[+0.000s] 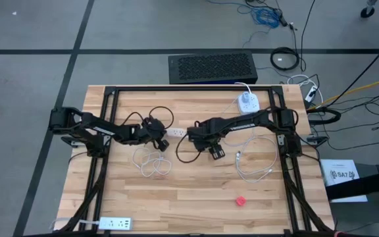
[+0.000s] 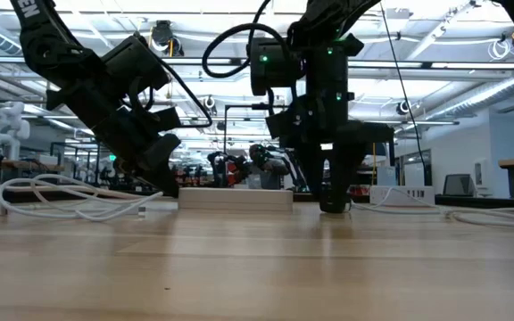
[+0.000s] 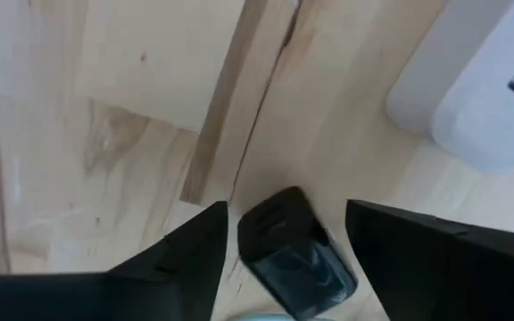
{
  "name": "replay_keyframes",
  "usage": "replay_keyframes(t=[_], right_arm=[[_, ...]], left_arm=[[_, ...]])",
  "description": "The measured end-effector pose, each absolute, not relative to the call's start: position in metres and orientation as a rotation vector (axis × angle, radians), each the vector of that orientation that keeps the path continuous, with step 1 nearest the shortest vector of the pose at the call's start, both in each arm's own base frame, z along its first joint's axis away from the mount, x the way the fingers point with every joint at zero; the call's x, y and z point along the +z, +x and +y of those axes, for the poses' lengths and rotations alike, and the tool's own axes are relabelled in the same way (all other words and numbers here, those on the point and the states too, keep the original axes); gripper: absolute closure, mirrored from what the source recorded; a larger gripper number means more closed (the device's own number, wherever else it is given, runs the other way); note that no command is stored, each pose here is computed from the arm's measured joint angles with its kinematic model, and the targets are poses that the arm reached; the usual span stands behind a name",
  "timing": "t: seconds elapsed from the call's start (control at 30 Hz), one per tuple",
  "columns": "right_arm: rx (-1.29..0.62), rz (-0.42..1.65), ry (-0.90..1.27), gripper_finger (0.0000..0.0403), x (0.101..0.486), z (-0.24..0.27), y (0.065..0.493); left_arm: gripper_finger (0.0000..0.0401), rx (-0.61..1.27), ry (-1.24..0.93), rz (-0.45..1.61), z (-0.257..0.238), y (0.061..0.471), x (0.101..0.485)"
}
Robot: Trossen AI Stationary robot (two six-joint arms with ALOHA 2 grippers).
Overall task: Insert USB
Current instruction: Insert the black charger adapter into the white outlet extension
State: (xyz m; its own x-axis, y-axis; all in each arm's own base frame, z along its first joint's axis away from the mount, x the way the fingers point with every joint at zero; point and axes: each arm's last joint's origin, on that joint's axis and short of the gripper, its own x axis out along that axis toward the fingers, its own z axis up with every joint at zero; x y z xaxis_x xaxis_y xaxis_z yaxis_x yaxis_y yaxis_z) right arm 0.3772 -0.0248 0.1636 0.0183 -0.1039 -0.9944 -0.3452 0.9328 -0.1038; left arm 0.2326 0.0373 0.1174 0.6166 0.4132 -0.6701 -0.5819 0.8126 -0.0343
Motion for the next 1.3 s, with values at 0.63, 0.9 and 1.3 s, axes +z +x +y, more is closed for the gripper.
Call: replay_keyframes(t=[0.63, 0.9, 1.3], right_arm=[[-0.009, 1.541, -0.147, 0.0327, 0.189, -0.021, 0.382], [-0.172, 1.659, 0.127, 0.0214, 0.193, -0.018, 0.37], [-0.419, 1.721, 0.337, 0.0156, 0.197, -0.038, 0.359]], left_arm=[[0.0399, 0.58, -0.259, 0.702, 0.037, 0.233, 0.117], [0.0399, 0.569, -0.244, 0.708, 0.037, 0.233, 0.117], [0.0399, 0.565, -0.246, 0.709, 0.037, 0.233, 0.117]])
